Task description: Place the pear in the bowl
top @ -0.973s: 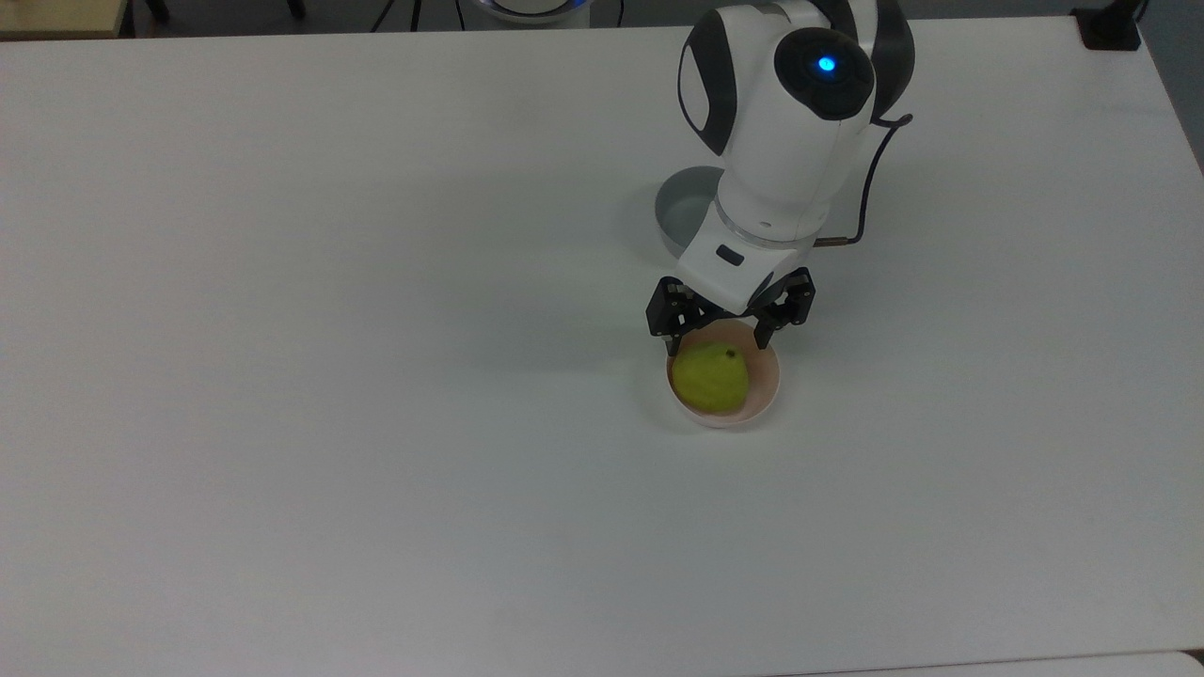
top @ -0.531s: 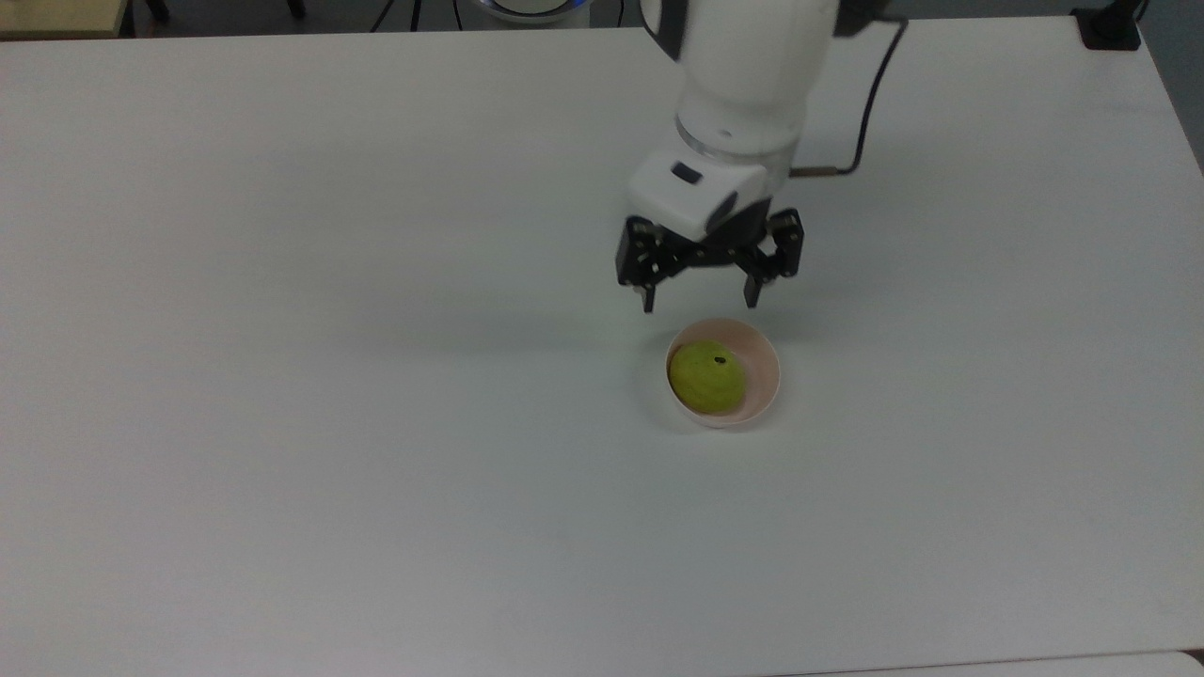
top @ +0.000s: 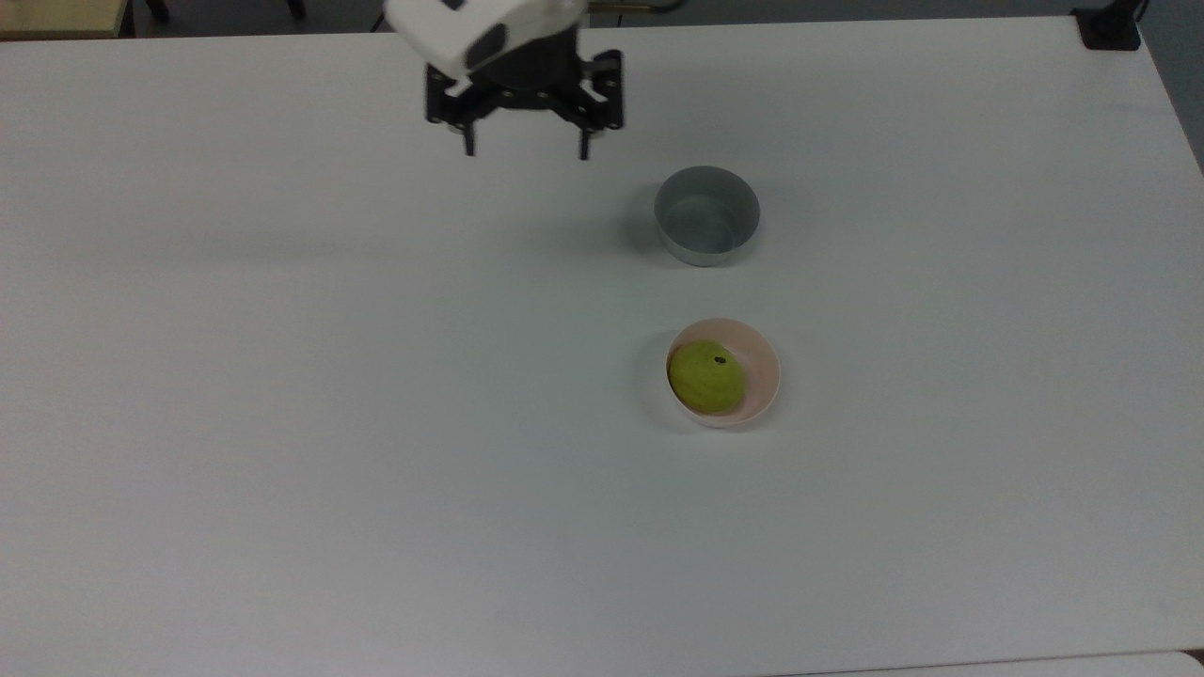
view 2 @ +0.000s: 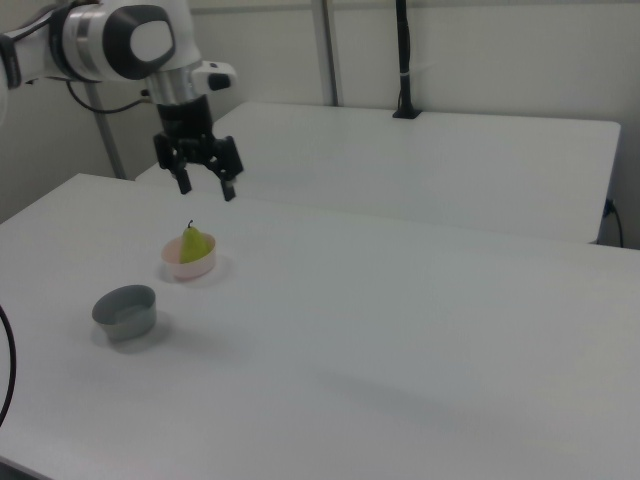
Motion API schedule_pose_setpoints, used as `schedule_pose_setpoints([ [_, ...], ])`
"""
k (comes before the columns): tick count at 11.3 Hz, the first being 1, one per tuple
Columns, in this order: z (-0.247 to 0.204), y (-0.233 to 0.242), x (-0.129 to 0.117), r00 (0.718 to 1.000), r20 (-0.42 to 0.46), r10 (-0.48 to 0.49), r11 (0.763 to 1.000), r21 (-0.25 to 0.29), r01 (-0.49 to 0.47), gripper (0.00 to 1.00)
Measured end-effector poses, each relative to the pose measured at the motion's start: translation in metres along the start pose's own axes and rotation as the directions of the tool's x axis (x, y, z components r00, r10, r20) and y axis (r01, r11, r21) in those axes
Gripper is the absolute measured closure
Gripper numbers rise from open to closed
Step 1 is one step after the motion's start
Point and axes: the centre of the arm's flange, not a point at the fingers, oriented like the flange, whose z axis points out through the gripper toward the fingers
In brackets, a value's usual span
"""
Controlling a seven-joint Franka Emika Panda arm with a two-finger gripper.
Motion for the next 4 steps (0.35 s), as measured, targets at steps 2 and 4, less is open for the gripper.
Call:
schedule_pose_setpoints([
  [2,-0.003,0.059,-0.011,0.999,0.031,-0.007,1.0,0.008,0.007,0.0],
  [4,-0.006,0.105,-0.024,0.999,0.036,0.027,0.999,0.019,-0.027,0.0],
])
